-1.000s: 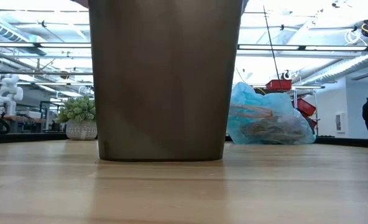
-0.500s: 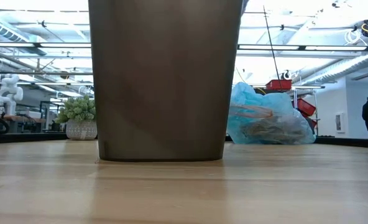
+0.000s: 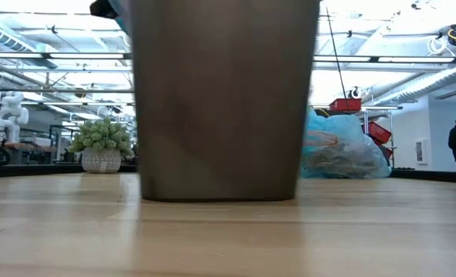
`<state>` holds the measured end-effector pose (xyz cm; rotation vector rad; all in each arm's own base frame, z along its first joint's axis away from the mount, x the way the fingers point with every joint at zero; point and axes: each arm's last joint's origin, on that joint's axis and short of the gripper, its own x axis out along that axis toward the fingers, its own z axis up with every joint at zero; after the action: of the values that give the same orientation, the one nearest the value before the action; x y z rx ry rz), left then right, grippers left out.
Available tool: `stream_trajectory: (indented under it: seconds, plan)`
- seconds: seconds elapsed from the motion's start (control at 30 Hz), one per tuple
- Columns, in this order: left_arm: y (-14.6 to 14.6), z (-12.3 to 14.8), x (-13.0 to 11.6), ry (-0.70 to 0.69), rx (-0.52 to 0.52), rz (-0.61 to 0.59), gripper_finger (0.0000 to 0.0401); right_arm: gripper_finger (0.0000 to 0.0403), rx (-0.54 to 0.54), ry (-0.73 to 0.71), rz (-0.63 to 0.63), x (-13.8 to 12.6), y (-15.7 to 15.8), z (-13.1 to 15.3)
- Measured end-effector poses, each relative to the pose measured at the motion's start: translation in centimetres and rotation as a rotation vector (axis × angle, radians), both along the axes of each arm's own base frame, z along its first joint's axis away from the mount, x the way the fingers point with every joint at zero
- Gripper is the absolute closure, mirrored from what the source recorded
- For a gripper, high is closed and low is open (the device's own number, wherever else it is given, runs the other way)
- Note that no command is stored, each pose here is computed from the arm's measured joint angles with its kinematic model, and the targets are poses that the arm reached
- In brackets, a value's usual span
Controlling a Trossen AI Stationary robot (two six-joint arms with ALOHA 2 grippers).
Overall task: Place trash/remove bag and relplace
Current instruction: Insert the pink trash bag into the trash bin
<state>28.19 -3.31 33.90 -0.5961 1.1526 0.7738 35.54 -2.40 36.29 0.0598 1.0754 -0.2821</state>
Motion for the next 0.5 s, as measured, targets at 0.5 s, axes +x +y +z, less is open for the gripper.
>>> stream_trajectory:
  seconds: [0.5]
  plan:
    - [-1.2, -2.3, 1.2, -0.085, 0.008, -0.032, 0.0401, 0.0403, 0.027, 0.013, -0.061, -0.8, 0.3, -1.0]
